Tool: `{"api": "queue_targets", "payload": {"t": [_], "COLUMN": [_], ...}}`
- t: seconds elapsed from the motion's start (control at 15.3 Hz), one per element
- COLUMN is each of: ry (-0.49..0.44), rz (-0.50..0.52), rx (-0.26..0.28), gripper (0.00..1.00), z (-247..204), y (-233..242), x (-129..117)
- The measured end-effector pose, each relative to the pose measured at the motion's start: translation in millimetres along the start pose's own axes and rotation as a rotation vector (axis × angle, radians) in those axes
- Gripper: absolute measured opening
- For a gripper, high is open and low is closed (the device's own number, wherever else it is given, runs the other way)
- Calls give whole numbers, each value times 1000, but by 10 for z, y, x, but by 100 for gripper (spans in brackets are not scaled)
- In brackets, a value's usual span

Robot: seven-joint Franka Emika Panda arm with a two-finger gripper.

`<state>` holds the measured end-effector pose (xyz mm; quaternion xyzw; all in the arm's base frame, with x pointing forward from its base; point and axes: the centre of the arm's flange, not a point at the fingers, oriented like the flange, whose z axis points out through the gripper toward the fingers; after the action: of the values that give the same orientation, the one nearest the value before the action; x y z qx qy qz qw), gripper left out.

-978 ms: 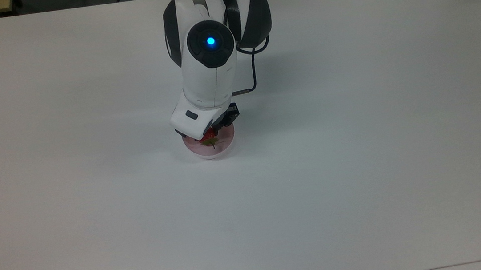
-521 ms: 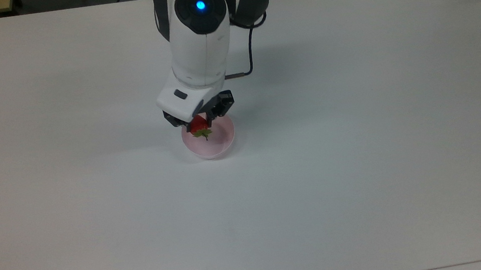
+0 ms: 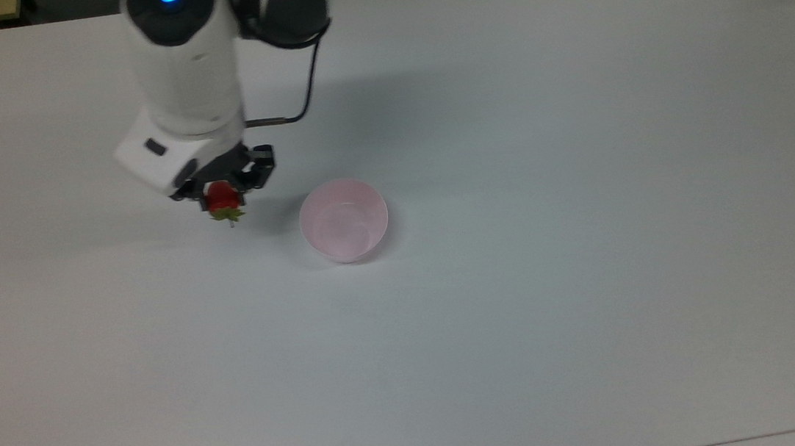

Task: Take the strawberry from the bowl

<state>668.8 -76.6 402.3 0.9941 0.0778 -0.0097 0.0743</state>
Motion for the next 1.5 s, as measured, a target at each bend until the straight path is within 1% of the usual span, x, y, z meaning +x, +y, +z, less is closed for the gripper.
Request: {"api": "queue_targets", "payload": {"t": [0.13, 0.26, 0.52, 0.59, 0.78, 0.85, 0.98, 1.04, 1.11, 1.17, 1.24, 1.37, 1.5], "ry": [-6, 52, 77, 100, 99, 99, 113, 123, 125, 118, 108, 84, 62], "rz": [15, 42, 67, 67, 66, 66, 72, 75, 77, 77, 77, 78, 96], "rx": [3, -10, -11, -14, -16, -18, -26, -31, -33, -32, -31, -27, -23], "gripper": [43, 43, 44, 54, 55, 62, 81, 88, 88, 91, 99, 100, 100], "z": [150, 254, 605, 711, 807, 808, 721, 637, 540, 430, 304, 4, -366], "y": [348, 603, 788, 801, 806, 819, 870, 894, 904, 898, 879, 776, 555], "x": [-79, -67, -35, 9, 23, 19, 26, 28, 17, -3, -28, -86, -144]}}
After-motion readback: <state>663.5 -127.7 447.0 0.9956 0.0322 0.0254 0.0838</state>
